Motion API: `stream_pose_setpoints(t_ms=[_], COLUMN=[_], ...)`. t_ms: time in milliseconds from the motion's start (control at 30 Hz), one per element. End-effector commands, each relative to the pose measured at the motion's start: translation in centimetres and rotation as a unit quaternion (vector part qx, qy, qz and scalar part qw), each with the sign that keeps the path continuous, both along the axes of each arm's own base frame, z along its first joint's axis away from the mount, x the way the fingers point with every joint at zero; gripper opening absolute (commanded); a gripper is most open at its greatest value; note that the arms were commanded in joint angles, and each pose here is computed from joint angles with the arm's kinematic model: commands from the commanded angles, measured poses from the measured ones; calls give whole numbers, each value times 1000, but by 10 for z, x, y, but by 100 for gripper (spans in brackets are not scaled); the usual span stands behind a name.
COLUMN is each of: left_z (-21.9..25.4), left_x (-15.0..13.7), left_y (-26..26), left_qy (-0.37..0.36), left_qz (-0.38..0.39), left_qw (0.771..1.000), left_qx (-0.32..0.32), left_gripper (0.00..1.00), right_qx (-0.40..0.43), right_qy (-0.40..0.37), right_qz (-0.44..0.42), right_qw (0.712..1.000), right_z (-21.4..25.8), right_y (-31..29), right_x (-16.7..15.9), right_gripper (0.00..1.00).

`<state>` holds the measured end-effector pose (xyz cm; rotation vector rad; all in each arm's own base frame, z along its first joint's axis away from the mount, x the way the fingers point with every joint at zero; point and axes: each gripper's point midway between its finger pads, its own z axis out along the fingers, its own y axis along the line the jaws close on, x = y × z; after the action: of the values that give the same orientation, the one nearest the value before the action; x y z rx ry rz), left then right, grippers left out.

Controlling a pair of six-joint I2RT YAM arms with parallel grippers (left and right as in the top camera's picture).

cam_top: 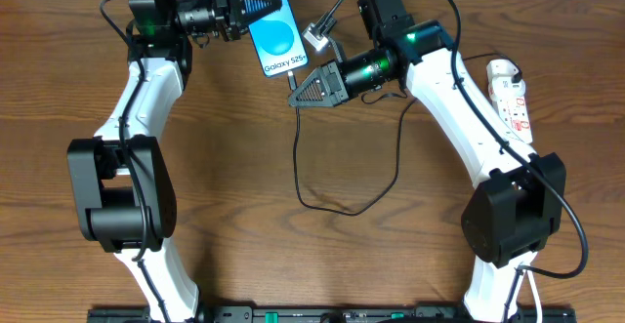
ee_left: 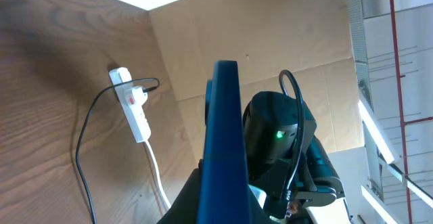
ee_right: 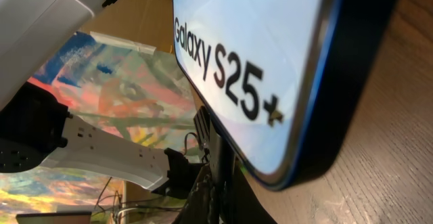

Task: Plug charger to phone and switch on socket

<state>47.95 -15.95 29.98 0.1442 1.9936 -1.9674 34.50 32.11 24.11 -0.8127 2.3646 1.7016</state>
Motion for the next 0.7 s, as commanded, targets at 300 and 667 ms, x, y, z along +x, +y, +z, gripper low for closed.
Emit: stream_pose_setpoints(t_ms=[300, 667], left_z=[14, 14], left_x=[-5, -5], left_y=[-2, -2], left_qy=[-34, -36], left_qz=[-7, -7], left_qw=[999, 999], left_qx=[3, 3], left_gripper=[8, 8], right_qx=[17, 18], right_qy=[-6, -9], right_qz=[10, 14], right_qw=[1000, 1000], right_z=[12, 12], right_y=[3, 5], right_x=[-6, -8], right_gripper=[1, 1])
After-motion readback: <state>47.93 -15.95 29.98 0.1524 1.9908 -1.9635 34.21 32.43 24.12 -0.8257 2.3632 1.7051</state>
